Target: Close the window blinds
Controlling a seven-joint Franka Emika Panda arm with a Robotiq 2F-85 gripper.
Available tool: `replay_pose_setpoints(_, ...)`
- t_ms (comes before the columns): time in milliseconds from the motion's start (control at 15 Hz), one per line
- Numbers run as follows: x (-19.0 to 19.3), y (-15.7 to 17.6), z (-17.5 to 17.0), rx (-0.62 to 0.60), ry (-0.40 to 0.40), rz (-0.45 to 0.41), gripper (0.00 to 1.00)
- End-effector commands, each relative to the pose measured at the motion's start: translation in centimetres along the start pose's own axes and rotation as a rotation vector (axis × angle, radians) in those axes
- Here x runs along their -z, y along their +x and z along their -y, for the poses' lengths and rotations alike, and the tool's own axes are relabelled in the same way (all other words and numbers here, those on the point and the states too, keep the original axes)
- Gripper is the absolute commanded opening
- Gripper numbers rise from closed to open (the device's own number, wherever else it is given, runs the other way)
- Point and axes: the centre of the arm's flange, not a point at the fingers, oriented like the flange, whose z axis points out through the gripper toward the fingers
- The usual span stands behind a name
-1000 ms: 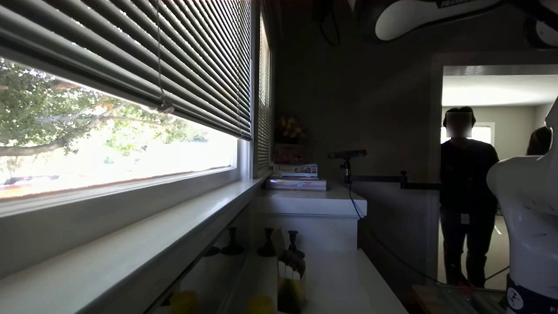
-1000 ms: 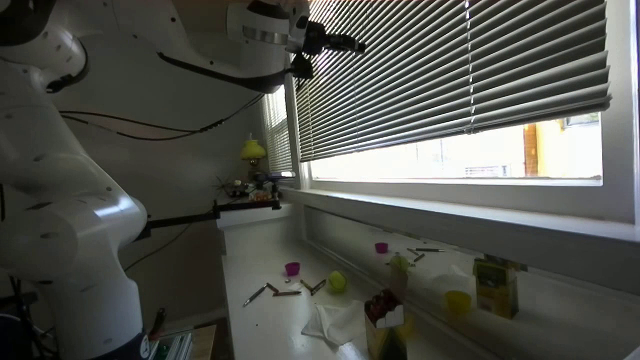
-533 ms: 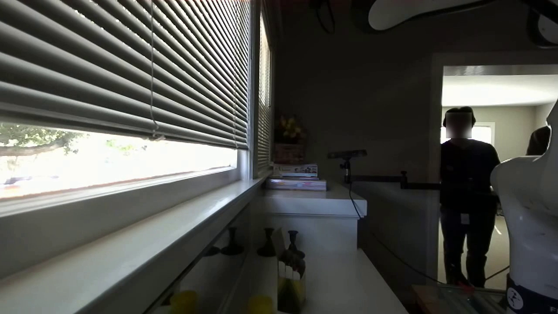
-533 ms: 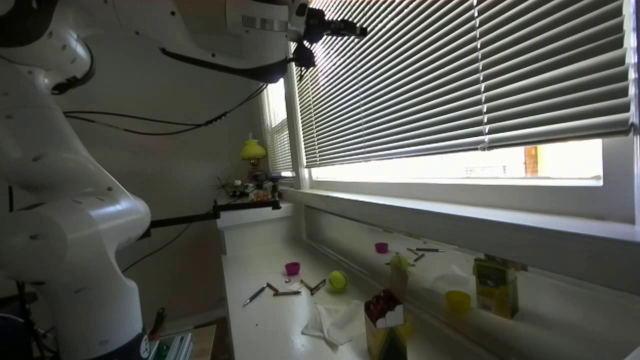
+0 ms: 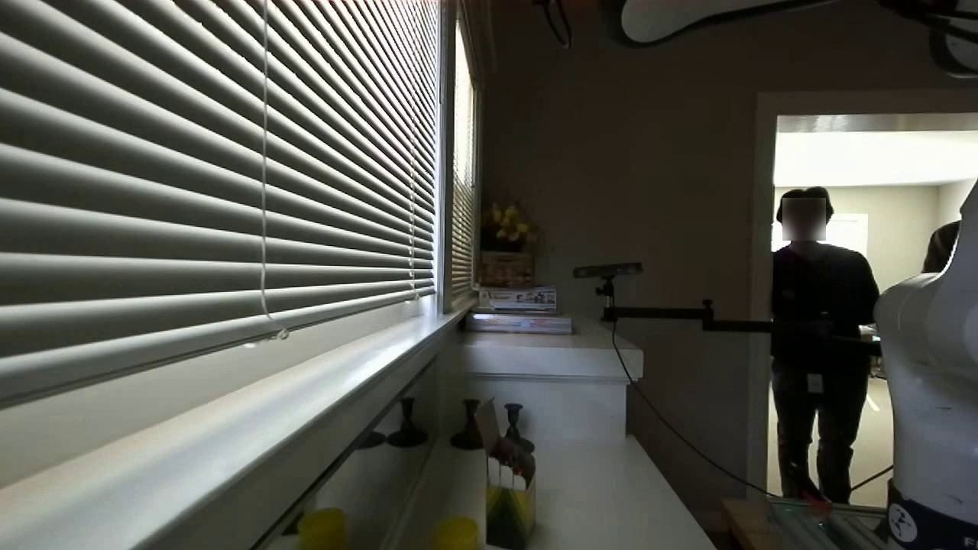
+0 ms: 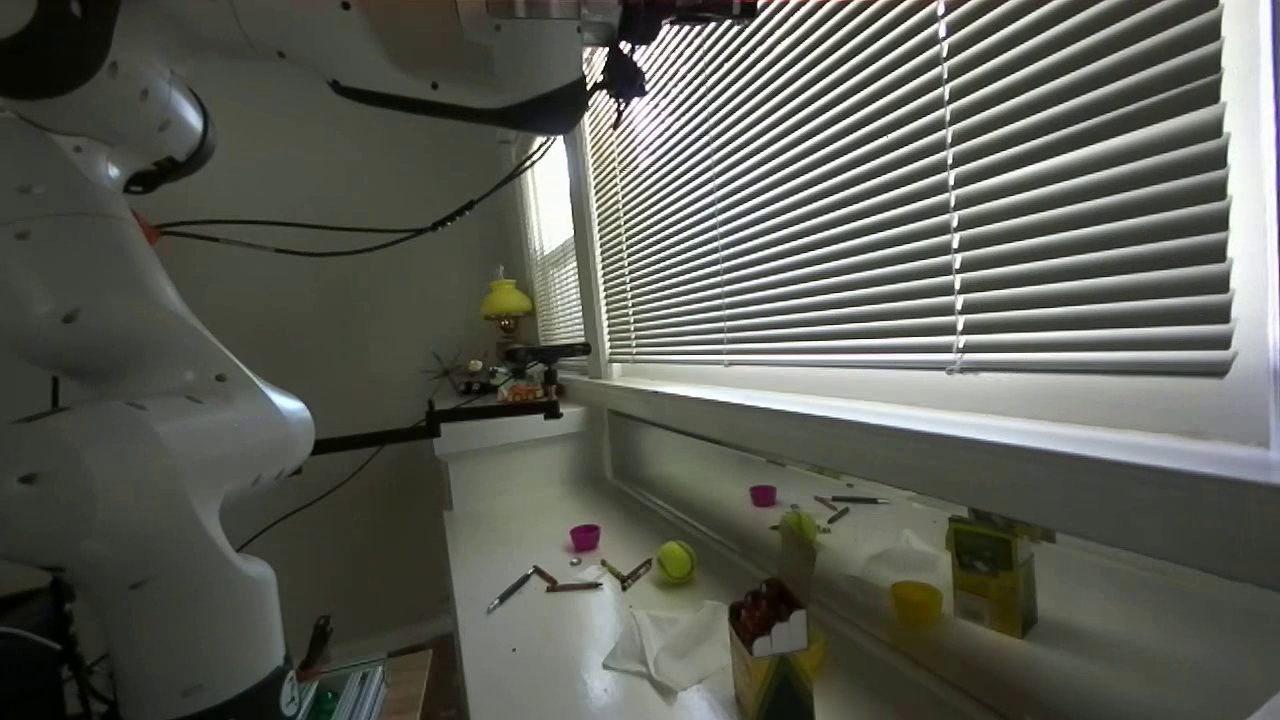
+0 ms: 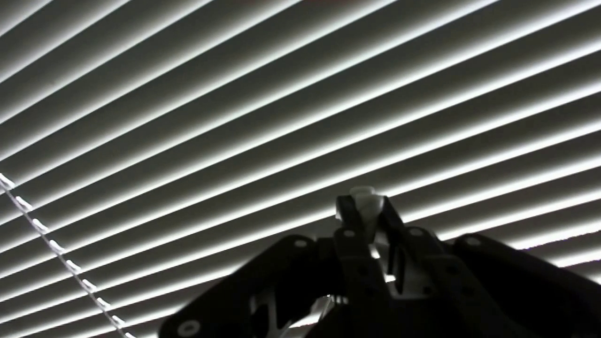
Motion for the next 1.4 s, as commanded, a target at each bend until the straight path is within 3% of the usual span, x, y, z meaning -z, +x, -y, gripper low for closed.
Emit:
replay_pose_setpoints(0,-1.5,0.4,0.3,-0.02,-0.031,-0.045,0.03)
replay_pose_setpoints(600,-2.4,2.2,-1.4,-0.019,-0.104,-0.135,0.03)
replay_pose_setpoints(667,-2.4,2.1,-1.5,-0.015,-0.113,-0.13,0.11)
replay_pose_setpoints(733,-2.4,2.0,-1.6,-0.006,-0.115,-0.126,0.38)
replay_pose_setpoints(867,-2.1,1.3,-1.7,0.013,-0.113,-0.094,0.44)
replay_pose_setpoints(1333,1.0,-4.8,-2.3,0.173,-0.085,0.115,0.92)
